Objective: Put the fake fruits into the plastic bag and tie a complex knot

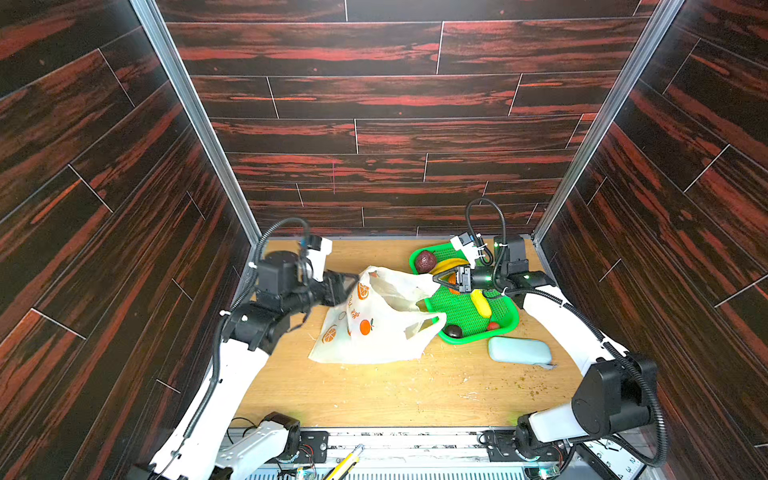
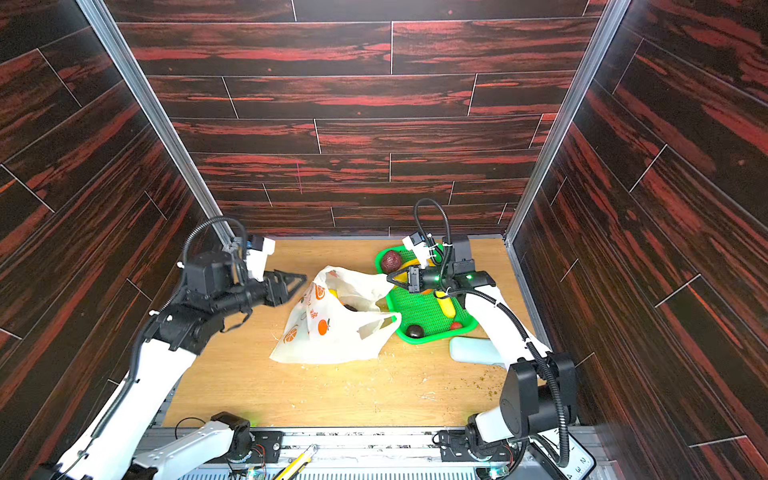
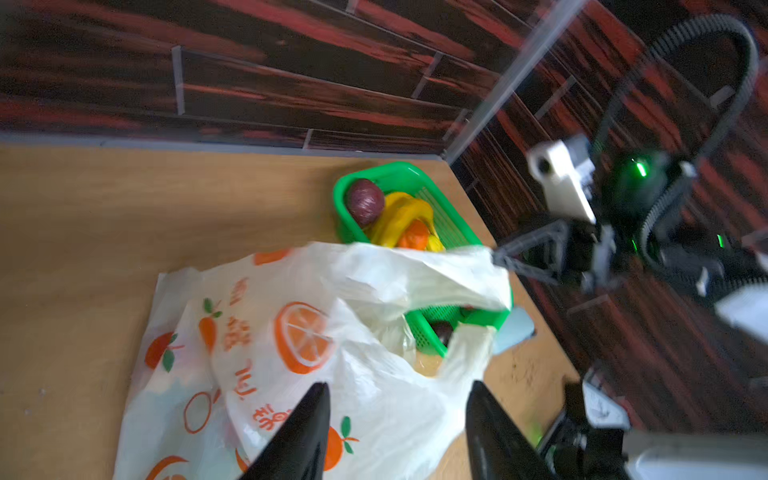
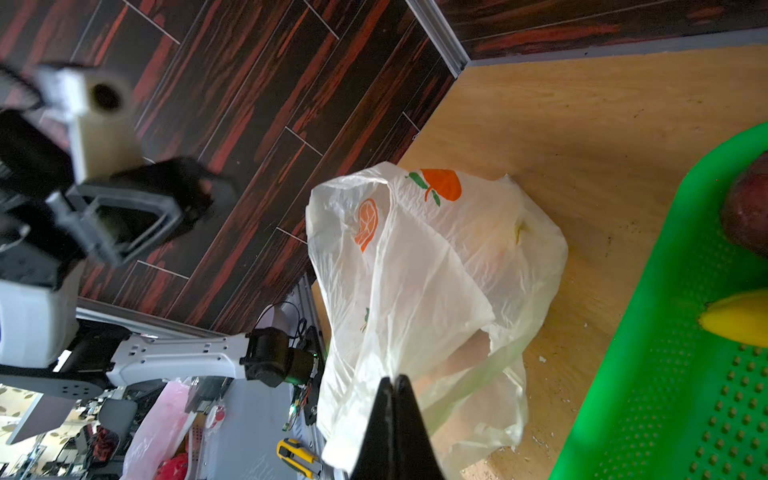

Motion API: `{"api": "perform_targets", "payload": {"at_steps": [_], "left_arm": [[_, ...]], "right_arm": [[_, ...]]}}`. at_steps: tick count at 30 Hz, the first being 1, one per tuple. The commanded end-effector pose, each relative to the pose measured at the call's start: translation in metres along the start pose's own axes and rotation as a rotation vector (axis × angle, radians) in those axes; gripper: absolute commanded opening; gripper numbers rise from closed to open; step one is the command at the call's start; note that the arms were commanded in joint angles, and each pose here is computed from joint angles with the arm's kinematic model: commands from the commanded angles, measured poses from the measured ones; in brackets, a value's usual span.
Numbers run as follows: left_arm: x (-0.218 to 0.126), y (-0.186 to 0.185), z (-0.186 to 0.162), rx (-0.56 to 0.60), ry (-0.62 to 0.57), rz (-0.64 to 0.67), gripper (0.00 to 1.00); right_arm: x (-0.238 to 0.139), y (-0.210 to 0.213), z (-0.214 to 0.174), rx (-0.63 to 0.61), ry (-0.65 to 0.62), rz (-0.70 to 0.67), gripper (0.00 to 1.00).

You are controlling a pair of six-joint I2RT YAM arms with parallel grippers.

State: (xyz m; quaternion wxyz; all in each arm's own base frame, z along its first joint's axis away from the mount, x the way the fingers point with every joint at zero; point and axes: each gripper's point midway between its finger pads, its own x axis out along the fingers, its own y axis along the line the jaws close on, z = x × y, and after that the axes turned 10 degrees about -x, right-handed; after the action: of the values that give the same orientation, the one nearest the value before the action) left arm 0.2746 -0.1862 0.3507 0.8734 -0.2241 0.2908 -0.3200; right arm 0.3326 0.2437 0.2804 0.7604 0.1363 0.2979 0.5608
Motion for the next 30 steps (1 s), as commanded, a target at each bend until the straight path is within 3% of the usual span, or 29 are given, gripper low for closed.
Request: {"api": "perform_targets", "payload": {"at_steps": [1, 9, 15, 19, 21, 24, 30], "left_arm": [[0.008, -0.012, -0.028, 0.135, 0.055, 0.009, 0.58], [0.048, -0.055, -0.085, 0.365, 0.133, 0.0, 0.72], [0.085, -0.078, -0.129, 0.583, 0.216, 0.1, 0.84], [0.105, -0.081, -0.141, 0.699, 0.238, 0.204, 0.94], [0.115, -0.083, -0.143, 0.719, 0.24, 0.241, 0.99], [0.127, -0.079, -0.148, 0.715, 0.292, 0.314, 0.99], [0.147, -0.075, -0.139, 0.775, 0.259, 0.432, 0.99]], "right_arm": [[0.004, -0.008, 0.008, 0.013, -0.007, -0.016, 0.0], [0.006, -0.022, 0.008, 0.047, -0.007, -0.041, 0.0], [0.008, -0.033, 0.01, 0.086, -0.006, -0.052, 0.0], [0.009, -0.035, 0.01, 0.096, -0.005, -0.049, 0.0], [0.009, -0.034, 0.01, 0.094, -0.007, -0.046, 0.0], [0.009, -0.033, 0.01, 0.093, -0.007, -0.04, 0.0], [0.008, -0.031, 0.009, 0.089, -0.01, -0.035, 0.0]]}}
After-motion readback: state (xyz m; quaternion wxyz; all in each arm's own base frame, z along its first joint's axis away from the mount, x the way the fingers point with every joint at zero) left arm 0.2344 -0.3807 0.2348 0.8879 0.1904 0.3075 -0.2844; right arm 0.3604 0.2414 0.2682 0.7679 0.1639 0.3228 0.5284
